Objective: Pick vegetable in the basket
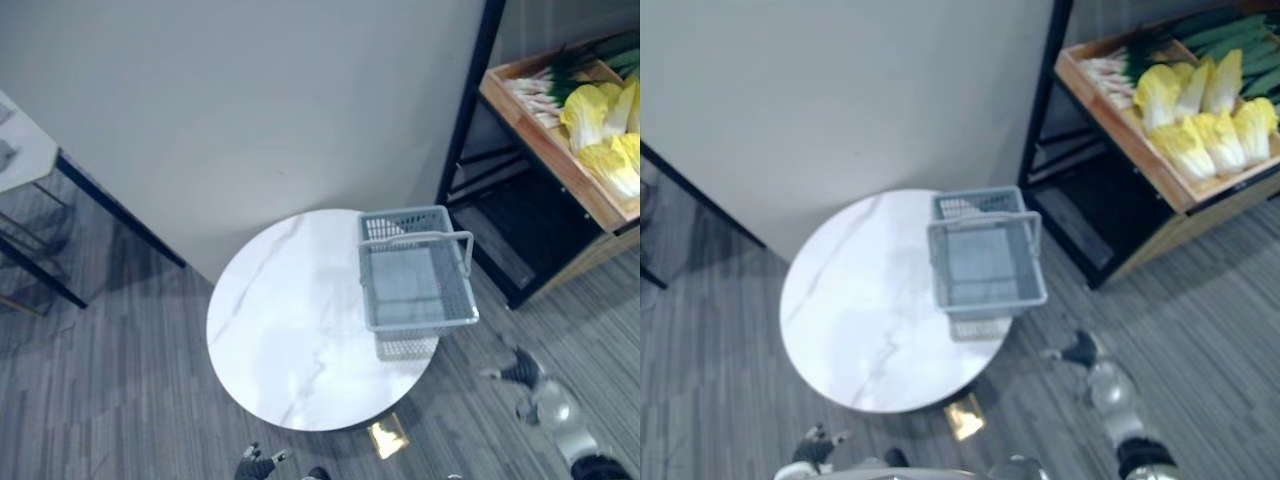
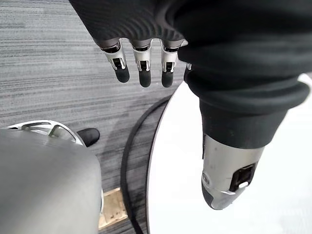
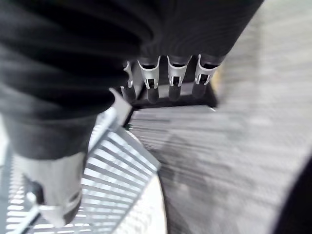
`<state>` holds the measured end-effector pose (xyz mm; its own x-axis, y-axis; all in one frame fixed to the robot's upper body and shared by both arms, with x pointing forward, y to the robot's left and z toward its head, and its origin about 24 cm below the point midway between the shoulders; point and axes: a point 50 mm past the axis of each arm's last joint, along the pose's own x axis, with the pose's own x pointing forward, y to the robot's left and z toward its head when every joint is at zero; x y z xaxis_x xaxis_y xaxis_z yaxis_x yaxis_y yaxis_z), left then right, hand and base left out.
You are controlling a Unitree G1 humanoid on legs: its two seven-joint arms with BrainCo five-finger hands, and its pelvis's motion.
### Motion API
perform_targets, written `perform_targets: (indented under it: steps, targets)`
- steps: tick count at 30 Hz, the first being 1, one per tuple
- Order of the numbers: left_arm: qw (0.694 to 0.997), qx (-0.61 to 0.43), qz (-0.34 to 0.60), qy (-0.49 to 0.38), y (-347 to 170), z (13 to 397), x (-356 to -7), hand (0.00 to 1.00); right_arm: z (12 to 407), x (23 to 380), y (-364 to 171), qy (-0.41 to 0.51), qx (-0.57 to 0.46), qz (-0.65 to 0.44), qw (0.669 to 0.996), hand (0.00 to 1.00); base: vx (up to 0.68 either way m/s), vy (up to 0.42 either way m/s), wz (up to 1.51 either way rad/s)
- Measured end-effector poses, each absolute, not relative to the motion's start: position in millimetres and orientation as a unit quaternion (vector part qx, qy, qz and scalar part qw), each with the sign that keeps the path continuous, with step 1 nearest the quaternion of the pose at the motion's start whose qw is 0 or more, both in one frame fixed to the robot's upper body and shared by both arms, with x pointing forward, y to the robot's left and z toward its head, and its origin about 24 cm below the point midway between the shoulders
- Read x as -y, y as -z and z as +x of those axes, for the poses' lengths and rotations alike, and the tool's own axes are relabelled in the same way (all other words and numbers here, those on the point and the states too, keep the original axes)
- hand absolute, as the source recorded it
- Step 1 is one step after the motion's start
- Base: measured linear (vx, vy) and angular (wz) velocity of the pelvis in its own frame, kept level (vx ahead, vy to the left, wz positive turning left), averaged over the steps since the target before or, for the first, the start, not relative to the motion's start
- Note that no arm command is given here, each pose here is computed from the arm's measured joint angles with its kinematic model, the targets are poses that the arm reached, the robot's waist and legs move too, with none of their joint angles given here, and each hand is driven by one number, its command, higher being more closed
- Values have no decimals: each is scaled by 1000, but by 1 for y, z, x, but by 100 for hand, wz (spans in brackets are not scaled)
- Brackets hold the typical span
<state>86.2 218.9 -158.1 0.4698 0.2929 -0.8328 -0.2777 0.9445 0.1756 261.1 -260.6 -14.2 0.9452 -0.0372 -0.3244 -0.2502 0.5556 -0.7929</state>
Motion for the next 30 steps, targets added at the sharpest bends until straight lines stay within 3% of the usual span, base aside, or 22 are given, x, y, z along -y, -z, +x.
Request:
perform_targets:
  steps: [2,5,7,10,13,21,30]
  targets:
    - [858,-485,17,-165,156,85,-226,0,290,237,-18,-98,-71,-517,847,0,-27,-59,2]
    - [859,-487,18,-158,156,85,-227,0,325,205,-82,-134,70,-598,787,0,-16,-44,21]
    - [857,-492,4,-155,159,84,-217,0,338,193,-115,-134,127,-619,763,0,-26,-55,3]
    - [854,-489,11,-175,156,85,-232,0,351,164,-166,-139,221,-636,727,0,-20,-194,33]
    - [857,-485,-8,-177,157,91,-221,0,366,156,-197,-128,244,-664,695,0,-15,-96,27]
    - [868,-458,-5,-190,152,107,-223,0,387,182,-244,-33,229,-683,693,0,-13,51,23]
    - [877,-440,-13,-193,148,117,-222,0,398,196,-240,-1,189,-669,719,0,-16,39,5]
